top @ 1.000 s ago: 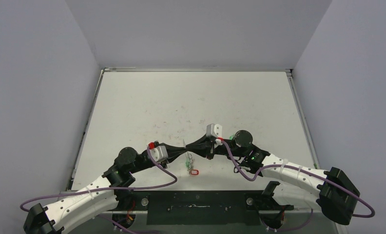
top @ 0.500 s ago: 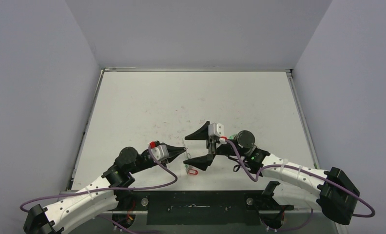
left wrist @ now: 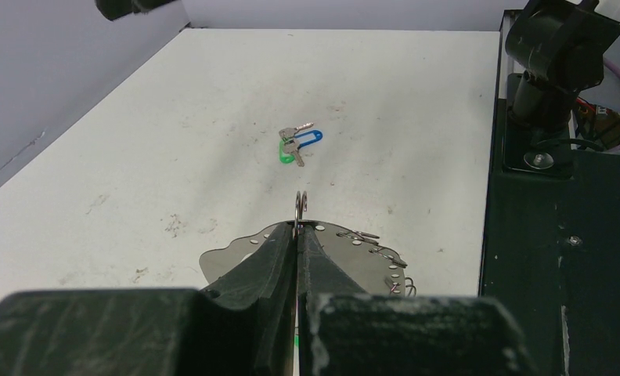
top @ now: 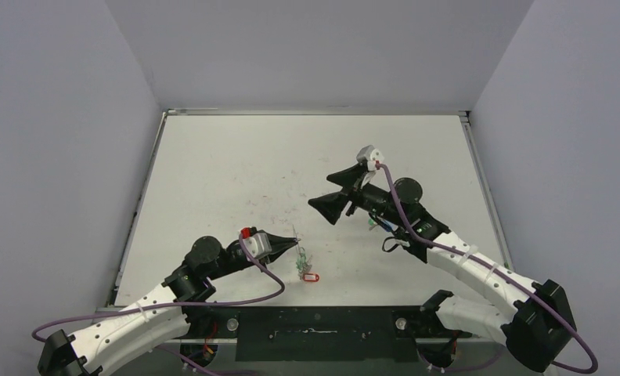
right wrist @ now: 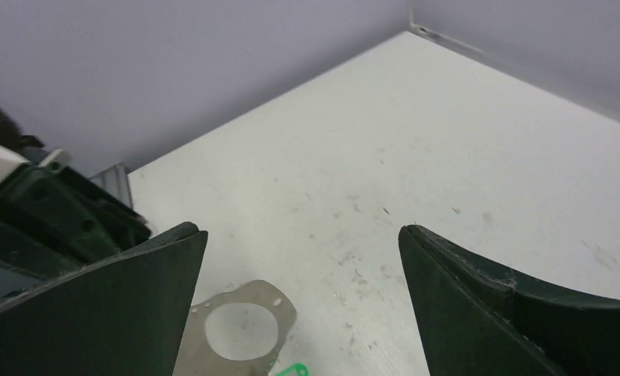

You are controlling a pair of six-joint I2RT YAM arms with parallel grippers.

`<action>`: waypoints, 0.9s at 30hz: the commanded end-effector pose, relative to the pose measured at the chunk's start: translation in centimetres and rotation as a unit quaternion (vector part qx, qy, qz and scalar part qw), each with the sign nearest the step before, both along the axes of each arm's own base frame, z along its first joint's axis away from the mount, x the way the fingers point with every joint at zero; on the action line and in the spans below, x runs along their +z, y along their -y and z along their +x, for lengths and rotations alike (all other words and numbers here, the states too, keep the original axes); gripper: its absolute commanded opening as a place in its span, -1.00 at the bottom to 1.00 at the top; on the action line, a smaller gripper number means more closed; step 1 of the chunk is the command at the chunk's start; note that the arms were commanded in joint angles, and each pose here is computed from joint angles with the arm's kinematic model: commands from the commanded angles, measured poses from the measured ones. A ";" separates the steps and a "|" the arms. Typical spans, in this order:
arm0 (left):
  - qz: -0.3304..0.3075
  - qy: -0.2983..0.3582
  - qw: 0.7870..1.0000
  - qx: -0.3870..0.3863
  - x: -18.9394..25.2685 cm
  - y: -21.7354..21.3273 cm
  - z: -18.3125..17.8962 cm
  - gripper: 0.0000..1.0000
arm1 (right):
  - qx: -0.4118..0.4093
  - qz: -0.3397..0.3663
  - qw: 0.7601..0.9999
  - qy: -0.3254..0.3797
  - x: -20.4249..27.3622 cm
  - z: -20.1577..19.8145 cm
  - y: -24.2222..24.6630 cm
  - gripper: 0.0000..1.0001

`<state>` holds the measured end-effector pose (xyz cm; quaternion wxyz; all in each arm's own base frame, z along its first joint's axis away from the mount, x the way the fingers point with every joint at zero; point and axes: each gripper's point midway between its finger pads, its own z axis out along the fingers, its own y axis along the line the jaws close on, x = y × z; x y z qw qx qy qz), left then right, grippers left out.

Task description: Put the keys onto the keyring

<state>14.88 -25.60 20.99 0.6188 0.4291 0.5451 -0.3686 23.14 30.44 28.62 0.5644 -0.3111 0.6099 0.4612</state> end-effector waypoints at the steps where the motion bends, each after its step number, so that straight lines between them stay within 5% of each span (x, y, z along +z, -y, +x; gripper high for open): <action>1: -0.035 0.030 0.999 0.001 3.5 0.1 0.0 -1.00 | -0.135 -0.031 0.987 -0.086 -2.7 4.1 3.4 1.00; 5: -0.035 0.028 0.999 -0.004 3.4 0.1 -0.1 -1.00 | -0.210 -0.064 0.962 -0.160 -6.4 5.7 6.2 1.00; 11: -0.034 0.024 0.999 -0.008 3.2 0.2 -0.2 -1.00 | -0.349 -0.139 0.882 -0.284 -13.5 7.6 13.0 1.00; 19: -0.030 0.020 0.999 -0.020 2.9 0.6 -0.5 -1.00 | -0.459 -0.185 0.795 -0.352 -18.7 7.9 20.0 0.86; 23: -0.032 0.020 0.999 -0.020 2.9 0.7 -0.4 -1.00 | -0.481 -0.209 0.769 -0.364 -19.9 8.5 21.2 0.78; 27: -0.031 0.019 0.999 -0.019 2.8 0.7 -0.3 -1.00 | -0.467 -0.238 0.762 -0.381 -20.9 9.1 20.8 0.42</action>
